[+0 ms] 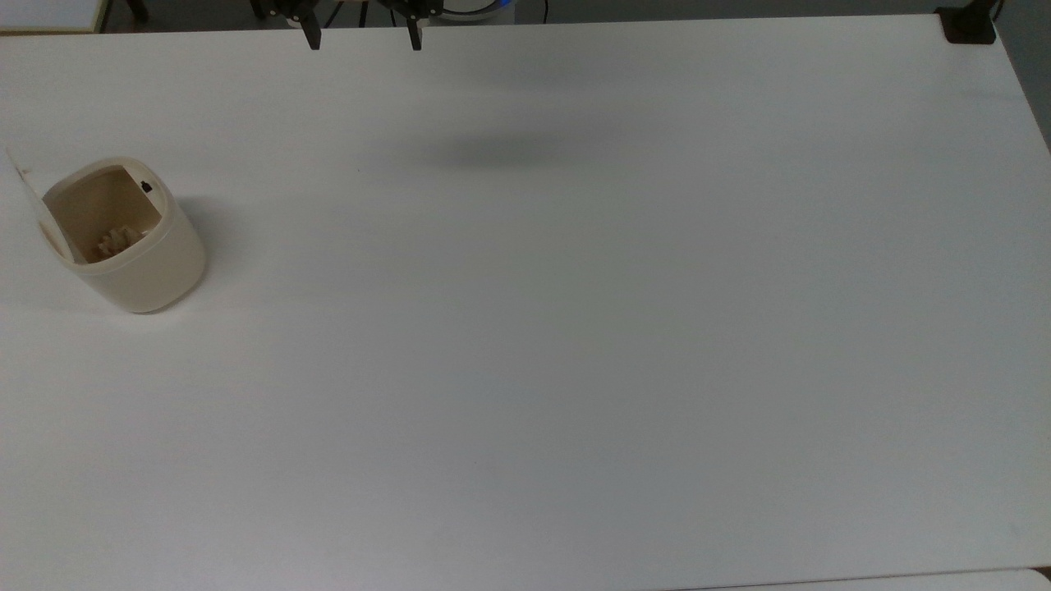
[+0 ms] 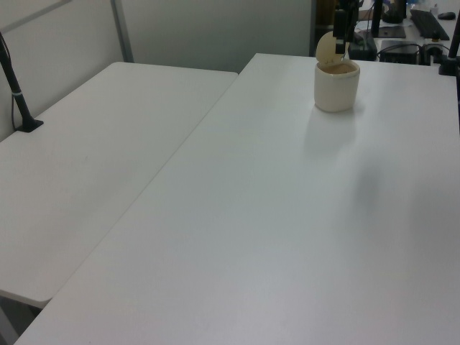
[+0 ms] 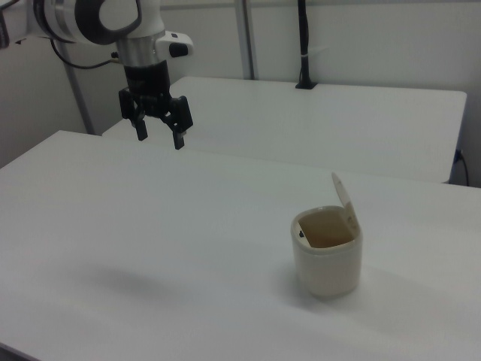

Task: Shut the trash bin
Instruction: 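Move the gripper toward the open lid of the cream trash bin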

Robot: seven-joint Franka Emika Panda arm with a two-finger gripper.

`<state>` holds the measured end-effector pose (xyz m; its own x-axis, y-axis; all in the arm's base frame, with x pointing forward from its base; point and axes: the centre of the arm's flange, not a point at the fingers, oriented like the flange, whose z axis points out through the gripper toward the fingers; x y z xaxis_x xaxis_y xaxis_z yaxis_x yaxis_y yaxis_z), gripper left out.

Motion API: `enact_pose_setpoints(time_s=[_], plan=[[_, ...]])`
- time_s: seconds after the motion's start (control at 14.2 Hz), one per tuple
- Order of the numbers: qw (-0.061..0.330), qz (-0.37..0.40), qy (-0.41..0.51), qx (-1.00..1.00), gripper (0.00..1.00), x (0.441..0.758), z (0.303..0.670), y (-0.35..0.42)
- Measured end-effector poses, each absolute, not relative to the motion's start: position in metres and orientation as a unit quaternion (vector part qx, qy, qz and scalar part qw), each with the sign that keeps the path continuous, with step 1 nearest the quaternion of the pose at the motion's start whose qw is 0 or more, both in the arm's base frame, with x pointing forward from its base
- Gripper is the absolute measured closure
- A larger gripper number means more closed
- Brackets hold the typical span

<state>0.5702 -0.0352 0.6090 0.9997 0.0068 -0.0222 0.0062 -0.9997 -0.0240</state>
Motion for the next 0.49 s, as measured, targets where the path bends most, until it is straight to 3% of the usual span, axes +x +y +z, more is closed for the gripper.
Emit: enact_pose_setpoints(time_s=[0.49], plan=[[0.011, 0.003, 0.018, -1.0, 0.05, 0.568, 0.616, -0.062]])
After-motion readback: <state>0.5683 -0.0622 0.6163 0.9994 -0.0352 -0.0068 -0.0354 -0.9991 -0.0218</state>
